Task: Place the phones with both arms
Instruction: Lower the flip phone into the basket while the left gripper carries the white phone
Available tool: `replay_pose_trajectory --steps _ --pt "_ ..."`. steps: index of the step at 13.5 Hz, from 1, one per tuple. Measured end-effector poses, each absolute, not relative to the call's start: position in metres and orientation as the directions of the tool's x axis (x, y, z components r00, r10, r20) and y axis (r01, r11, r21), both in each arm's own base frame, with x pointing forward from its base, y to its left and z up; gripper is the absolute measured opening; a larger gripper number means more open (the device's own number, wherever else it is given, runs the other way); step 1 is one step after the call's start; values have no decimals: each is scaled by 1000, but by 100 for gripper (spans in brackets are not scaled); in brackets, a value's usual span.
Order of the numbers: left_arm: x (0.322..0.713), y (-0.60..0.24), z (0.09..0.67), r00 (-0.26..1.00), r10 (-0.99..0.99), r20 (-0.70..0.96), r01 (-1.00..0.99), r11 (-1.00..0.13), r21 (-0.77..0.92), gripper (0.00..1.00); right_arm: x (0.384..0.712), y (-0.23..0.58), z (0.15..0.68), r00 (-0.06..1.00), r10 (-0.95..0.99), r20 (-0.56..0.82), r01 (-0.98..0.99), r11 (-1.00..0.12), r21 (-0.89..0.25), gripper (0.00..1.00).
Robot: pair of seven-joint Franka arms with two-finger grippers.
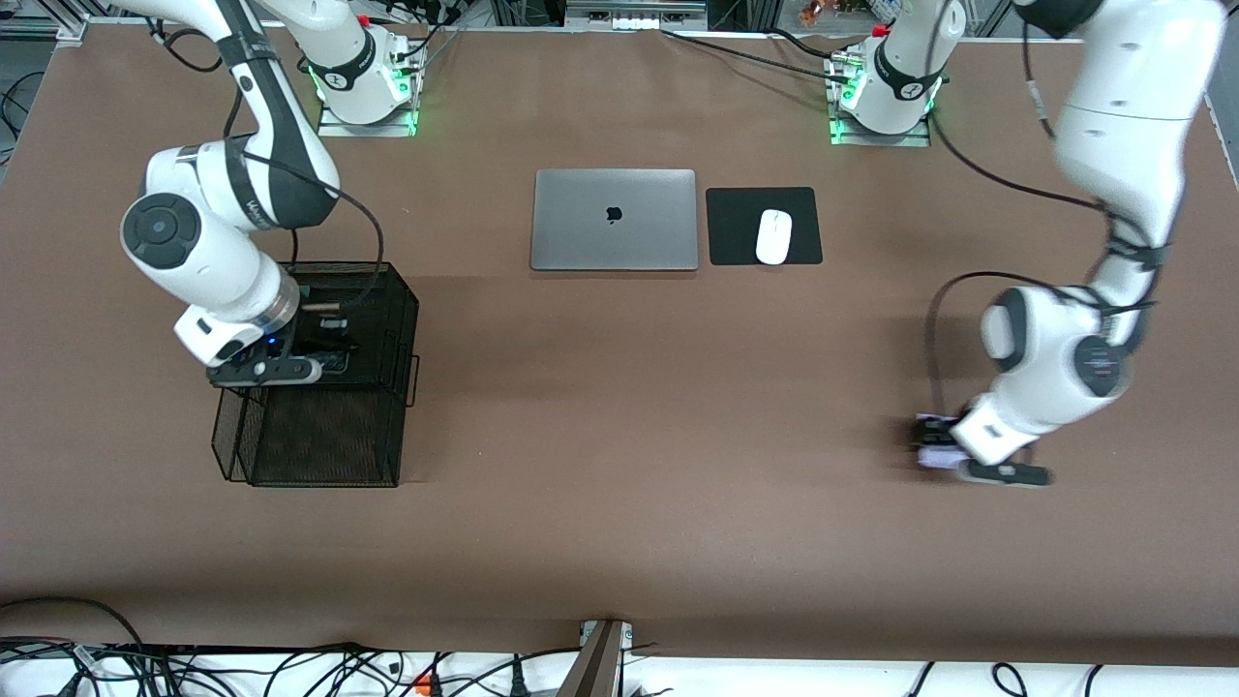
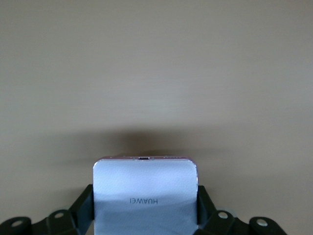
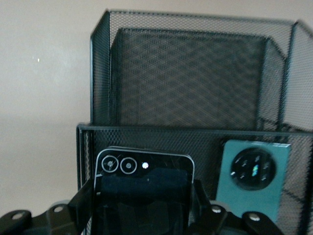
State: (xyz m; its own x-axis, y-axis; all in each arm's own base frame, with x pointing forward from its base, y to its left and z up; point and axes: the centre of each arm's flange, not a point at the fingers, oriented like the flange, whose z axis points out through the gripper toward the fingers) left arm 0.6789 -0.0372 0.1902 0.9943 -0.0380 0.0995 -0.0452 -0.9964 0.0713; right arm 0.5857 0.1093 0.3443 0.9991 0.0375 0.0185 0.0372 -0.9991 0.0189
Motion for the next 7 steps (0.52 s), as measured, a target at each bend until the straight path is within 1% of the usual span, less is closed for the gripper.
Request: replay_pose_trajectory --steps 3,7 --pt "659 -166 190 997 46 55 41 -995 87 84 573 107 331 999 29 24 28 -1000 11 81" --pt "629 -318 216 989 145 -2 144 -987 73 84 570 102 324 999 21 28 21 -1000 11 81"
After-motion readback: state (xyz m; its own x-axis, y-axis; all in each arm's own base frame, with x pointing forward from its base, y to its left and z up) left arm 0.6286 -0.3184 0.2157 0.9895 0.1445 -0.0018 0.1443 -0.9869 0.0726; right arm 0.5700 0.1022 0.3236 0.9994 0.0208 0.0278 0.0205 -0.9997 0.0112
